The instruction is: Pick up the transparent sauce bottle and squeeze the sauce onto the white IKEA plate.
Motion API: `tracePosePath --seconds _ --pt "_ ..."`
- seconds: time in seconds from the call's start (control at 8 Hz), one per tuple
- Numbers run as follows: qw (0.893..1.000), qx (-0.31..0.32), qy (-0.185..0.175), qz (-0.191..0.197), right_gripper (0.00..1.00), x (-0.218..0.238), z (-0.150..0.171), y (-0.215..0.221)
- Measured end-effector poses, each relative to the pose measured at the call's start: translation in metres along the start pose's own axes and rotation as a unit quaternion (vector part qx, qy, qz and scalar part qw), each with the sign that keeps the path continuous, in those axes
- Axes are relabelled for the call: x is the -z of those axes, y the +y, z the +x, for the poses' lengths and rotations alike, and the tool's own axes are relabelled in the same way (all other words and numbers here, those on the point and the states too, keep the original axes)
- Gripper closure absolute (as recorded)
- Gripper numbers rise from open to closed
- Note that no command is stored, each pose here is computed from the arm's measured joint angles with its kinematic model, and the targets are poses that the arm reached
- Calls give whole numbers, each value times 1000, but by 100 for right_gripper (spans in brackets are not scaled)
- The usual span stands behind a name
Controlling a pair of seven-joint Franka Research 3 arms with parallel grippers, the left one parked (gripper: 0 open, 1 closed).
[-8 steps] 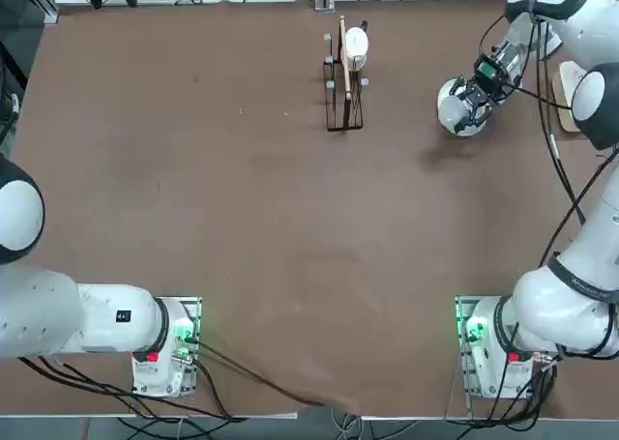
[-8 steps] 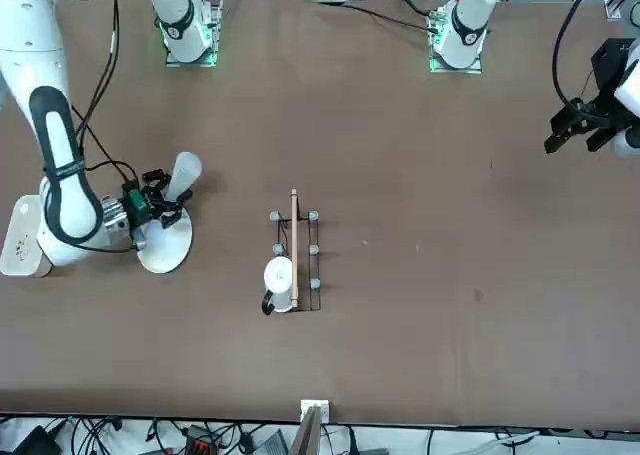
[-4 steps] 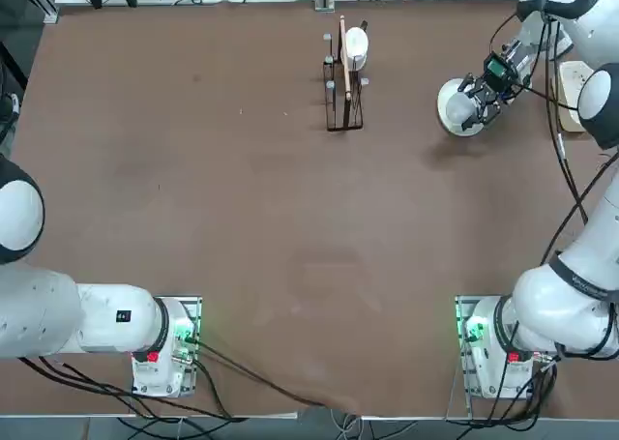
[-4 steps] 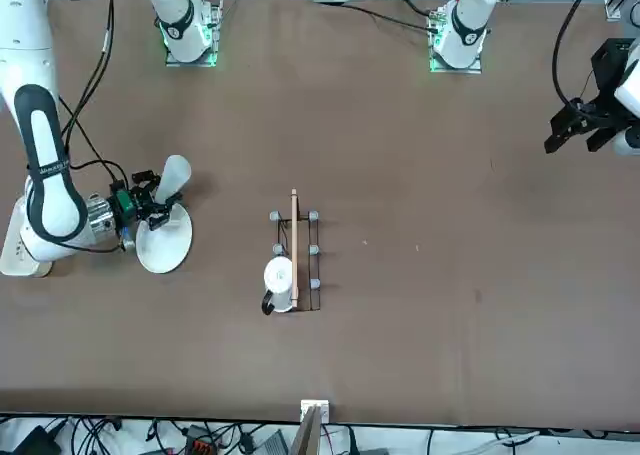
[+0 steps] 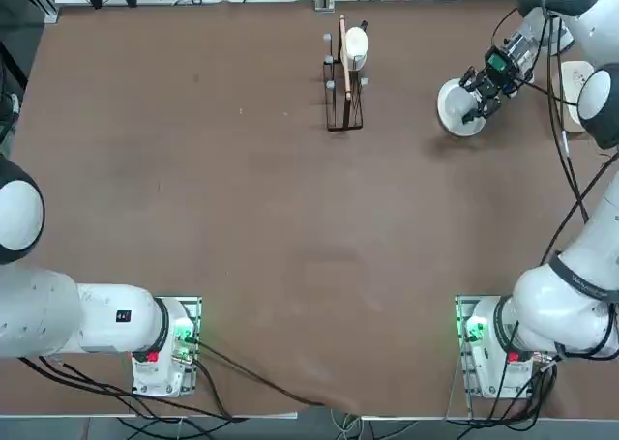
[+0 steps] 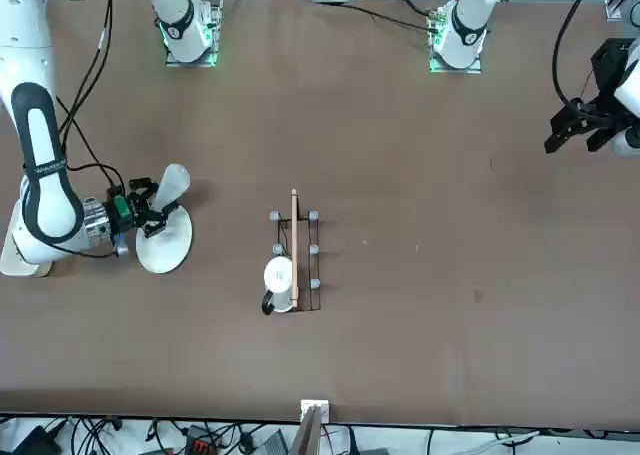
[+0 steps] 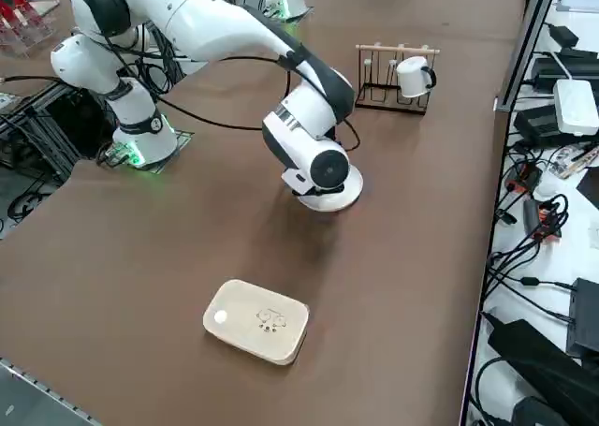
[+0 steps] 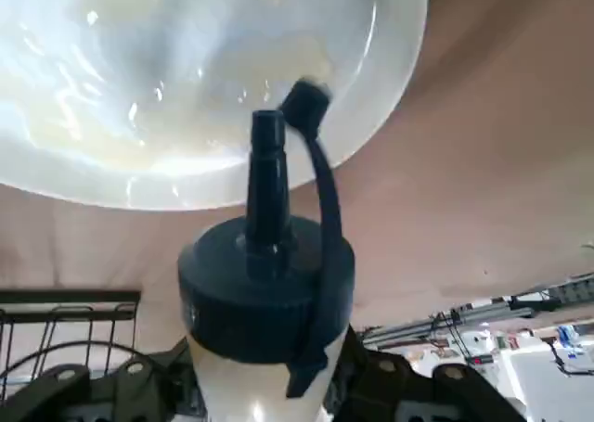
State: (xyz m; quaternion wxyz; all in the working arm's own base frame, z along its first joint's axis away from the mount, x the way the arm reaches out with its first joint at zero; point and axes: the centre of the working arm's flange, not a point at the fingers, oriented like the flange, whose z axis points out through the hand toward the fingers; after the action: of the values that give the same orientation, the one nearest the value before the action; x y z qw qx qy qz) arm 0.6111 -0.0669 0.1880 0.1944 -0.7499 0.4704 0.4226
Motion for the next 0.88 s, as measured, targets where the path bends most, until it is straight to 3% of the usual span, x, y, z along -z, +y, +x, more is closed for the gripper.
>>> tracePosePath --seconds 0.88 --pt "999 -19 28 22 55 19 1 -25"
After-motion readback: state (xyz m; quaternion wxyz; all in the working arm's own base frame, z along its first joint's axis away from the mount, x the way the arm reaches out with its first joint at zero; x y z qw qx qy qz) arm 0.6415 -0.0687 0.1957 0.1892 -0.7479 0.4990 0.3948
